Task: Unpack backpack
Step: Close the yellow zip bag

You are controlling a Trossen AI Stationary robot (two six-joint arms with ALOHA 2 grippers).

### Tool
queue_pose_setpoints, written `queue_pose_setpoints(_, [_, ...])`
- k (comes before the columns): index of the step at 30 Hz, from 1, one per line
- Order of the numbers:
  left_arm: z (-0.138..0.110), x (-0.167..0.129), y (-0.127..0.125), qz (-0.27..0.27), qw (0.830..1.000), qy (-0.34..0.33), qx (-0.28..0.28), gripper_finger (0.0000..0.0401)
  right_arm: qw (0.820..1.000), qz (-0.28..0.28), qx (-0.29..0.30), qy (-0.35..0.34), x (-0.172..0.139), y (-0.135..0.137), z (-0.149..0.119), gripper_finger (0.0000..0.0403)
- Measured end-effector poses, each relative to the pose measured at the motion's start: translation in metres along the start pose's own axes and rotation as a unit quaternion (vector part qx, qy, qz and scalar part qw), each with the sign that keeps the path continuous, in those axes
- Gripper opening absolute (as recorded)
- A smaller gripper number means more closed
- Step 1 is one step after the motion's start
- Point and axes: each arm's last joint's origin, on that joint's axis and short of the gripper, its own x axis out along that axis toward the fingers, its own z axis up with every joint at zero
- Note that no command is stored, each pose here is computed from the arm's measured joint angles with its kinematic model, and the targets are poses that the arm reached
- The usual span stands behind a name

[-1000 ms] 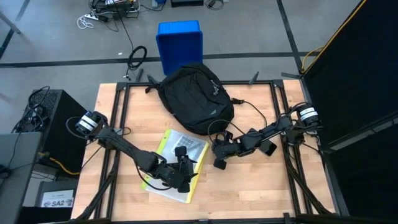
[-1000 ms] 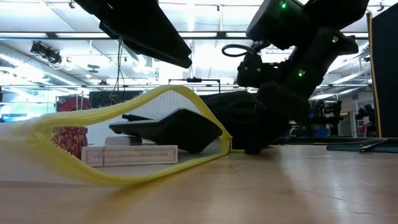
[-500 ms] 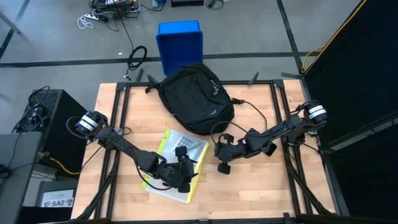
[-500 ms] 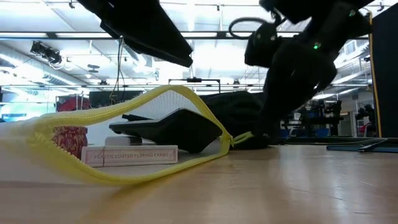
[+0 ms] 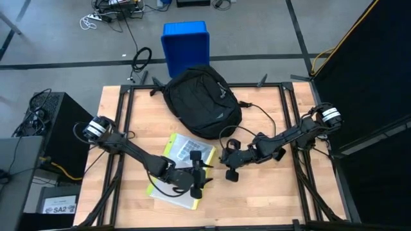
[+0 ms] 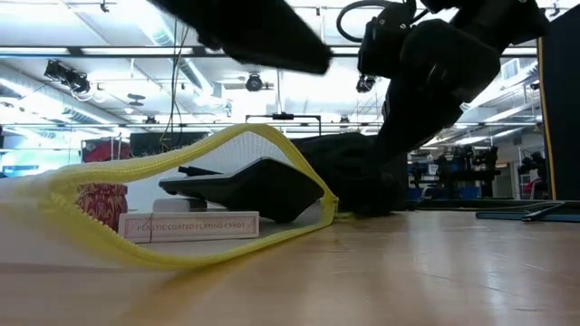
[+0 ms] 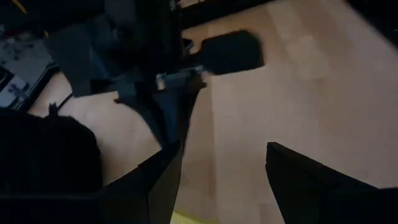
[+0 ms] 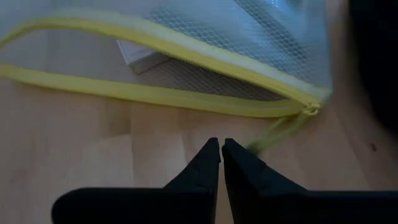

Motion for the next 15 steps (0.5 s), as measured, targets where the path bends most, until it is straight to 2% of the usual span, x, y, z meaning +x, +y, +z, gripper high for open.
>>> queue_pose_setpoints(3, [-0.008,0.011,0.004,0.011,1.000,0.017,0.004,0.0202,1.000,0.012,0.002,-0.001,0.000,0.000,0.002,0.0000])
queue_pose_setpoints(9, [-0.009,0.014,0.006,0.016,1.000,0.019,0.002,0.0202,1.000,-0.007,0.011,0.014,0.004,-0.006,0.000,0.0002])
queue_pose_setpoints(12, [-0.009,0.014,0.006,0.016,1.000,0.018,0.002,0.0202,0.999,-0.016,0.012,0.038,0.017,-0.013,-0.006,0.0021])
queue_pose_setpoints(15, [-0.009,0.014,0.006,0.016,1.000,0.018,-0.001,0.0202,0.997,-0.022,0.012,0.070,0.032,-0.019,-0.015,0.0056])
